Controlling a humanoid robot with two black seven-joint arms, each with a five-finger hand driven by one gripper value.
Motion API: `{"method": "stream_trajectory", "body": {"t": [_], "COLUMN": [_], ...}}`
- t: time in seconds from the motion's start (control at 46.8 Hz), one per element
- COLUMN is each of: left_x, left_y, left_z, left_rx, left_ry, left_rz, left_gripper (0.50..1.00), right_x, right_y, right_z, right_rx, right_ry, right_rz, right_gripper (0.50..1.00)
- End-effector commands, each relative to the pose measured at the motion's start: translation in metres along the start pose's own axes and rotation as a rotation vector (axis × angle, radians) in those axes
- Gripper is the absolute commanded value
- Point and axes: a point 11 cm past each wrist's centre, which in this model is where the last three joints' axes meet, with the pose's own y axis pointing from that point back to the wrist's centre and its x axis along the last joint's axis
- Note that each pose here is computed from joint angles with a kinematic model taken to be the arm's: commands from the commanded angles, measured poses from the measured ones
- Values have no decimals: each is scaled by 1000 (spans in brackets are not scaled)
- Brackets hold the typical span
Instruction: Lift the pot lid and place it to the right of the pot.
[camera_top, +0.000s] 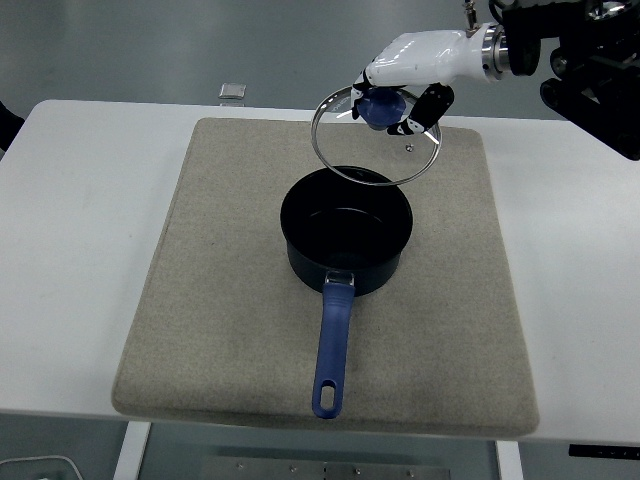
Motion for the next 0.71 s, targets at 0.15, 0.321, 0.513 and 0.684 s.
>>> {"method": "stream_trajectory", "body": {"t": [0.15, 0.321, 0.513, 0.684], "left_x": [0, 0, 0, 0], "left_y": [0, 0, 0, 0], "left_z": [0, 0, 0, 0], "left_rx": [0, 0, 0, 0], "left_ry": [0, 0, -1, 0], "left_rz": [0, 0, 0, 0], "left_gripper": [1000, 1000, 1000, 1000], "right_x": [-4, -9, -20, -27], "right_y": [6, 9, 13, 18], "right_z": [15, 22, 34, 42], "right_rx": [-49, -72, -110, -136], "right_ry": [-8, -14, -32, -47], "right_rz": [-3, -9, -18, -21], "right_gripper": [500, 500, 500, 500]}}
